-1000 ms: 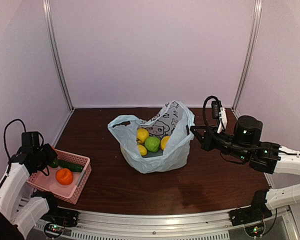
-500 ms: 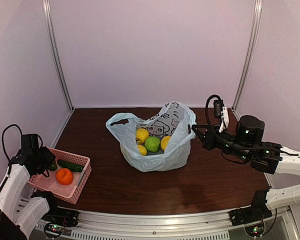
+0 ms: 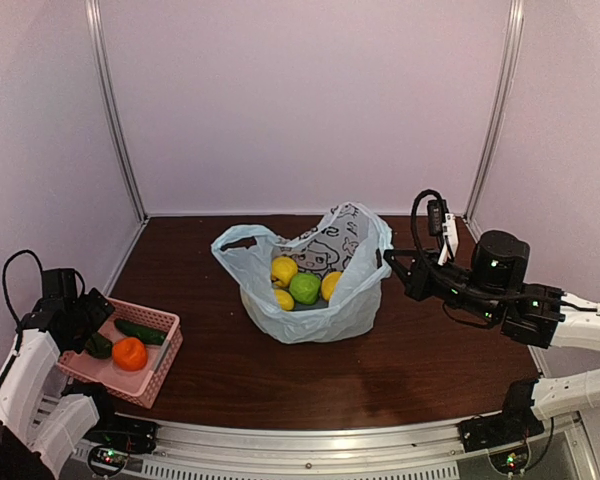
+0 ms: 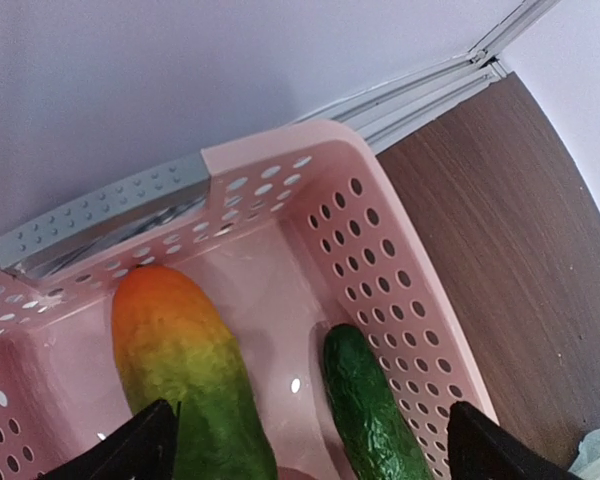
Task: Untie the knot of the plastic bag and take out the fruit
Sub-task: Place the fake fruit in the bin, then reach into the gripper of the takeout bag, then pick up the fake fruit from the takeout bag, then place the fake fruit in the bin.
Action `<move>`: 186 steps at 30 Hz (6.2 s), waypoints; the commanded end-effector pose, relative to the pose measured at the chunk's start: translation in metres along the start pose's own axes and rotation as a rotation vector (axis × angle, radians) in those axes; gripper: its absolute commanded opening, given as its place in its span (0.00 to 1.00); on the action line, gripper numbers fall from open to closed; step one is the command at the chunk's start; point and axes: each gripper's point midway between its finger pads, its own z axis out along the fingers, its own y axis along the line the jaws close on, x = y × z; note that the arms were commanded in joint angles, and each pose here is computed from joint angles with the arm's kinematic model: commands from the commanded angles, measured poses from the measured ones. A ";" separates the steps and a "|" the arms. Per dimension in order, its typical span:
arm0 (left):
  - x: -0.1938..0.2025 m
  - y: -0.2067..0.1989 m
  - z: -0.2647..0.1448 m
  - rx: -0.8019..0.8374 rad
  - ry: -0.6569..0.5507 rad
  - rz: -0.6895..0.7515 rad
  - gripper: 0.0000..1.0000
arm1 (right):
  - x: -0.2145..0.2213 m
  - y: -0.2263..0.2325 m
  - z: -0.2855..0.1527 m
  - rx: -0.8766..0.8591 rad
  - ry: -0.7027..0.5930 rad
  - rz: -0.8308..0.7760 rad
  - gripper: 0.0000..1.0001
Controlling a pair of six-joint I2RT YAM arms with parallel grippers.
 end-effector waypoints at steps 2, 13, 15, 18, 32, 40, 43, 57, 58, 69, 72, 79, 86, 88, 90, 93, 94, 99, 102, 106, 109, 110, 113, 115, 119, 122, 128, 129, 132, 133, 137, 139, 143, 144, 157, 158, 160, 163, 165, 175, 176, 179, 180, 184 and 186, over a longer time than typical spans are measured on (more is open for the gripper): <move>-0.016 -0.007 -0.011 0.020 -0.047 0.026 0.97 | -0.003 -0.004 -0.002 0.019 -0.010 0.003 0.01; -0.043 -0.098 -0.061 0.433 -0.047 0.194 0.93 | -0.007 0.002 0.004 0.000 -0.014 -0.001 0.01; -0.045 -0.116 -0.073 0.506 -0.031 0.239 0.90 | -0.007 0.003 0.005 -0.008 -0.015 0.003 0.01; -0.044 -0.145 -0.096 0.626 -0.016 0.330 0.88 | -0.004 0.005 0.008 -0.017 -0.008 0.009 0.01; 0.066 -0.324 -0.256 1.232 0.119 0.830 0.83 | -0.008 0.003 0.004 -0.002 -0.010 0.007 0.01; 0.156 -0.398 -0.339 1.525 0.231 0.993 0.77 | -0.013 0.002 -0.005 0.003 -0.025 0.011 0.01; 0.192 -0.406 -0.334 1.552 0.328 1.015 0.70 | -0.013 0.000 -0.009 0.009 -0.027 0.009 0.01; 0.297 -0.382 -0.220 1.198 0.495 1.233 0.52 | 0.053 0.005 -0.019 -0.075 0.256 -0.010 0.00; 0.300 -0.382 -0.214 1.180 0.488 1.240 0.52 | 0.062 0.001 -0.021 -0.065 0.288 -0.005 0.00; 0.328 -0.371 -0.144 0.970 0.425 1.320 0.46 | 0.105 -0.012 -0.040 -0.028 0.461 0.017 0.00; 0.325 -0.367 -0.119 0.863 0.361 1.325 0.44 | 0.104 -0.011 -0.041 -0.027 0.463 0.015 0.00; 0.323 -0.366 -0.085 0.734 0.277 1.265 0.46 | 0.097 -0.007 -0.038 -0.039 0.442 0.017 0.00; 0.318 -0.380 -0.070 0.745 0.280 1.122 0.56 | 0.094 -0.004 -0.036 -0.048 0.427 0.018 0.00; 0.320 -0.384 -0.070 0.765 0.291 1.100 0.60 | 0.094 -0.004 -0.035 -0.049 0.423 0.020 0.00; 0.326 -0.385 -0.067 0.780 0.320 1.084 0.64 | 0.095 -0.003 -0.033 -0.052 0.426 0.019 0.00; 0.329 -0.386 -0.062 0.782 0.334 1.075 0.68 | 0.096 -0.002 -0.031 -0.053 0.429 0.016 0.00; 0.329 -0.386 -0.059 0.777 0.334 1.074 0.69 | 0.095 -0.002 -0.031 -0.055 0.428 0.016 0.00; 0.328 -0.385 -0.044 0.761 0.341 1.053 0.71 | 0.095 -0.002 -0.029 -0.059 0.419 0.018 0.00; 0.328 -0.388 -0.041 0.756 0.329 1.058 0.72 | 0.094 -0.001 -0.028 -0.062 0.416 0.020 0.00; 0.331 -0.389 -0.035 0.737 0.319 1.078 0.75 | 0.096 0.000 -0.028 -0.064 0.418 0.021 0.00; 0.333 -0.385 -0.024 0.698 0.308 1.106 0.78 | 0.094 0.000 -0.027 -0.066 0.412 0.023 0.00; 0.334 -0.385 -0.022 0.690 0.305 1.112 0.79 | 0.094 0.000 -0.027 -0.066 0.411 0.023 0.00; 0.335 -0.384 -0.018 0.680 0.297 1.122 0.79 | 0.094 0.000 -0.027 -0.065 0.407 0.022 0.00; 0.334 -0.385 -0.018 0.678 0.290 1.120 0.78 | 0.093 0.000 -0.026 -0.064 0.405 0.022 0.00; 0.331 -0.389 -0.020 0.685 0.272 1.111 0.74 | 0.094 -0.001 -0.026 -0.060 0.404 0.024 0.00; 0.327 -0.393 -0.025 0.710 0.259 1.096 0.71 | 0.093 -0.002 -0.026 -0.056 0.401 0.024 0.00; 0.303 -0.404 -0.058 0.811 0.216 1.031 0.67 | 0.092 -0.003 -0.026 -0.051 0.393 0.023 0.00; 0.297 -0.405 -0.065 0.827 0.211 1.021 0.67 | 0.092 -0.002 -0.026 -0.052 0.393 0.023 0.00; 0.285 -0.407 -0.085 0.878 0.208 1.004 0.66 | 0.090 -0.002 -0.026 -0.051 0.388 0.021 0.00; 0.282 -0.407 -0.091 0.895 0.214 1.001 0.66 | 0.089 -0.002 -0.026 -0.051 0.384 0.020 0.00; 0.279 -0.399 -0.111 0.963 0.258 1.004 0.66 | 0.079 -0.001 -0.025 -0.048 0.353 0.015 0.00; 0.278 -0.394 -0.121 0.996 0.282 1.014 0.66 | 0.071 0.001 -0.026 -0.050 0.329 0.013 0.00; 0.279 -0.382 -0.138 1.068 0.332 1.052 0.66 | 0.059 0.004 -0.024 -0.050 0.290 0.005 0.00; 0.280 -0.378 -0.142 1.084 0.341 1.070 0.66 | 0.055 0.005 -0.023 -0.051 0.275 0.005 0.00; 0.258 -0.351 -0.213 1.343 0.358 1.165 0.66 | 0.040 0.011 -0.014 -0.065 0.204 0.014 0.00; 0.254 -0.350 -0.221 1.362 0.356 1.159 0.67 | 0.040 0.011 -0.014 -0.064 0.204 0.016 0.00; 0.244 -0.351 -0.231 1.375 0.352 1.132 0.66 | 0.040 0.011 -0.014 -0.064 0.204 0.016 0.00; 0.230 -0.352 -0.251 1.415 0.359 1.106 0.66 | 0.040 0.011 -0.014 -0.067 0.201 0.018 0.00; 0.222 -0.354 -0.261 1.431 0.371 1.081 0.66 | 0.040 0.011 -0.014 -0.069 0.199 0.021 0.00; 0.135 -0.357 -0.239 1.281 0.246 0.962 0.64 | 0.040 0.010 -0.015 -0.066 0.194 0.014 0.00; 0.127 -0.354 -0.231 1.251 0.239 0.948 0.63 | 0.039 0.010 -0.015 -0.067 0.193 0.015 0.00; 0.104 -0.339 -0.201 1.124 0.227 0.907 0.63 | 0.040 0.010 -0.014 -0.068 0.192 0.015 0.00; 0.097 -0.332 -0.190 1.085 0.228 0.887 0.63 | 0.040 0.011 -0.014 -0.069 0.193 0.015 0.00; 0.061 -0.292 -0.140 0.922 0.212 0.754 0.63 | 0.040 0.010 -0.013 -0.067 0.195 0.011 0.00; 0.048 -0.266 -0.117 0.838 0.209 0.674 0.63 | 0.040 0.009 -0.013 -0.062 0.194 0.007 0.00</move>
